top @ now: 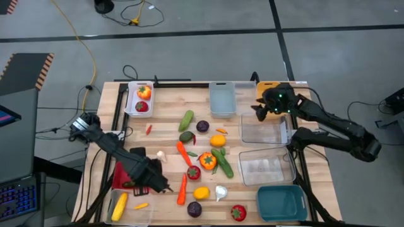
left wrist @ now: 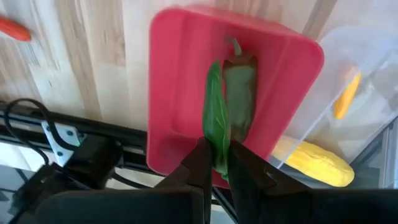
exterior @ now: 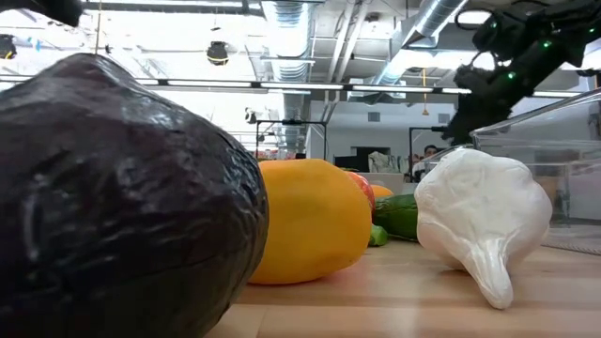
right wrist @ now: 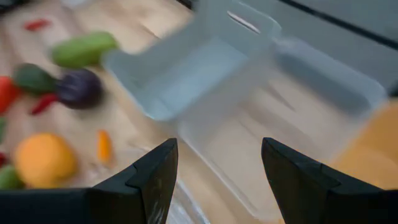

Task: Sort produce into baskets
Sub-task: Put the top left green chili pepper into the red bin, then put the left red chili pepper into the red bin

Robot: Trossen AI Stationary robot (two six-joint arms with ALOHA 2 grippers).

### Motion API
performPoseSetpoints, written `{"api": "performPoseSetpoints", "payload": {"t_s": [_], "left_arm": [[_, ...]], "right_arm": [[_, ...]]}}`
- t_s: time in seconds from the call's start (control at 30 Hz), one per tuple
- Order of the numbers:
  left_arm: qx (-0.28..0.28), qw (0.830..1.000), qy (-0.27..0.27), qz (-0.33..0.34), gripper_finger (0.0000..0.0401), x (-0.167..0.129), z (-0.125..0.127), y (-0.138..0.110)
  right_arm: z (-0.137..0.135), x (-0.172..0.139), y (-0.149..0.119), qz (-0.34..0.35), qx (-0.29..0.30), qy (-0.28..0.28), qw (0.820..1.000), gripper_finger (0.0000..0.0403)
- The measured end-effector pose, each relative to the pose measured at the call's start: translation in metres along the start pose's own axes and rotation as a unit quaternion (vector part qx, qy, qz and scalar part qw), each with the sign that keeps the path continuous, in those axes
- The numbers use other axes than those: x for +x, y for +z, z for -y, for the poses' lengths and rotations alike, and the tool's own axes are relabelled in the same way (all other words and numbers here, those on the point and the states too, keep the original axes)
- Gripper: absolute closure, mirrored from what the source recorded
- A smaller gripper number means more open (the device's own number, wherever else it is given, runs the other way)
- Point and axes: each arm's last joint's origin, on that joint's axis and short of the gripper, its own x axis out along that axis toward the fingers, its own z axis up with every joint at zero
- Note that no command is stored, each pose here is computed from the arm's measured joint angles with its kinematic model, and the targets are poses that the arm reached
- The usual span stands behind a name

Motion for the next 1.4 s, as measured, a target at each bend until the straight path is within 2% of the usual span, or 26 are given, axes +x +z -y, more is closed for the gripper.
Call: {"api": "performPoseSetpoints", "payload": {"t_s": [0.17,0.27,0.37,0.67,0.8,0.97,1.2,1.33,1.4], "left_arm": [[-0.003,1.0,0.007,0.004,0.0375,0.001,0.007,-0.008],[0.002,1.0,0.009,0.005,0.0375,0.002,0.009,-0.01],[-0.016,1.0,0.009,0.004,0.0366,0.002,0.009,-0.01],[-0.02,0.999,0.022,0.019,0.0268,0.002,0.009,-0.009],[-0.049,0.994,0.064,0.072,0.0228,0.001,0.003,-0.003],[-0.113,0.983,0.093,0.111,0.0202,-0.003,-0.016,0.015],[-0.078,0.984,0.121,0.106,0.0197,-0.004,-0.054,0.037],[-0.092,0.984,0.121,0.092,0.0197,0.004,-0.089,0.026],[-0.112,0.982,0.103,0.108,0.0197,0.012,-0.106,0.015]], "right_arm": [[-0.016,0.0,0.007,0.035,-0.026,0.065,0.997,0.0143],[-0.026,0.0,0.007,0.039,-0.027,0.094,0.994,0.0143],[-0.037,-0.001,0.005,0.034,-0.027,0.12,0.992,0.0143],[-0.065,-0.005,0.0,0.026,-0.063,0.192,0.979,0.0143],[-0.078,-0.009,0.001,0.048,-0.081,0.226,0.97,0.0143],[-0.091,-0.014,0.004,0.078,-0.095,0.261,0.957,0.0143],[-0.101,-0.018,0.001,0.075,-0.095,0.29,0.949,0.0143],[-0.106,-0.021,-0.002,0.07,-0.098,0.304,0.945,0.0143],[-0.108,-0.021,-0.003,0.068,-0.1,0.308,0.944,0.0143]]}}
